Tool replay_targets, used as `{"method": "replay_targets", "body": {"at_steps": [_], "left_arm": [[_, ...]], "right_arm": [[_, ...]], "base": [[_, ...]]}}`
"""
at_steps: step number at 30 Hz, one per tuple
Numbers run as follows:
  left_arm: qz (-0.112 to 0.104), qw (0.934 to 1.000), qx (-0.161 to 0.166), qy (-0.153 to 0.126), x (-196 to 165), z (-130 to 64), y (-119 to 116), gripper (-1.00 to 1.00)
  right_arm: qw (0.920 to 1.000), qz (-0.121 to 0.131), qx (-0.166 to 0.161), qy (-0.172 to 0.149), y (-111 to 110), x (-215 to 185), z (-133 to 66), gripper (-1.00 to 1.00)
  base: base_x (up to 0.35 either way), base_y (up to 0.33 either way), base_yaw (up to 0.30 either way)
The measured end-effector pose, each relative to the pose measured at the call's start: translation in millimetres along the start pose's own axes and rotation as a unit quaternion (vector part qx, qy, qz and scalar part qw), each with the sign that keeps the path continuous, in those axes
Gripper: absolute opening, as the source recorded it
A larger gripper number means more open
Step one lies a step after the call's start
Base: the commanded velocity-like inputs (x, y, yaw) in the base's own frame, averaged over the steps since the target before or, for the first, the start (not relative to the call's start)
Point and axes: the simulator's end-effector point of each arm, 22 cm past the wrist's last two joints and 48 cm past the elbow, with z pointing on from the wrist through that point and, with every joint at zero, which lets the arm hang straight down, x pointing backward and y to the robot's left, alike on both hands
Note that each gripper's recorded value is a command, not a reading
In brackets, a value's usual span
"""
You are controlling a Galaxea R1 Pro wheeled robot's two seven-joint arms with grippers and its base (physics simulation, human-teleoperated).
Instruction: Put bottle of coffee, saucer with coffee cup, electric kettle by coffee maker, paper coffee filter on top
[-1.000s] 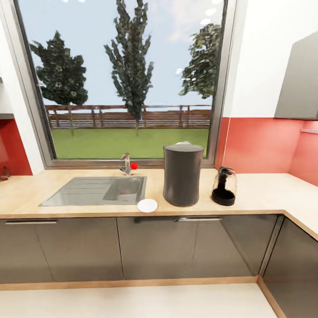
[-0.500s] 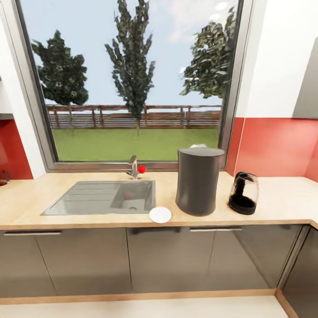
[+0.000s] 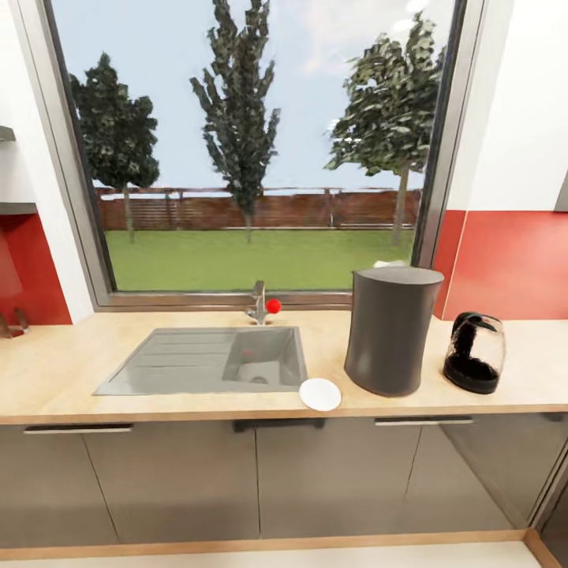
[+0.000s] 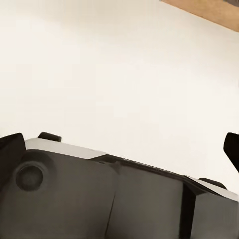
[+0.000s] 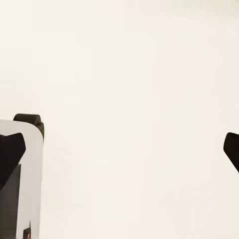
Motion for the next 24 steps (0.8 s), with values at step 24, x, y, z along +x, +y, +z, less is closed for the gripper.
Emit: {"method": "replay_targets", "body": {"at_steps": [24], "left_arm": [[0.001, 1.0000, 0.001, 0.000, 0.0, 0.1, -0.7, 1.00]], "right_arm": [[1.0000, 0.000, -0.002, 0.000, 3.5, -0.1, 0.2, 1.00]], "base": [[0.010, 0.339, 0.000]]}}
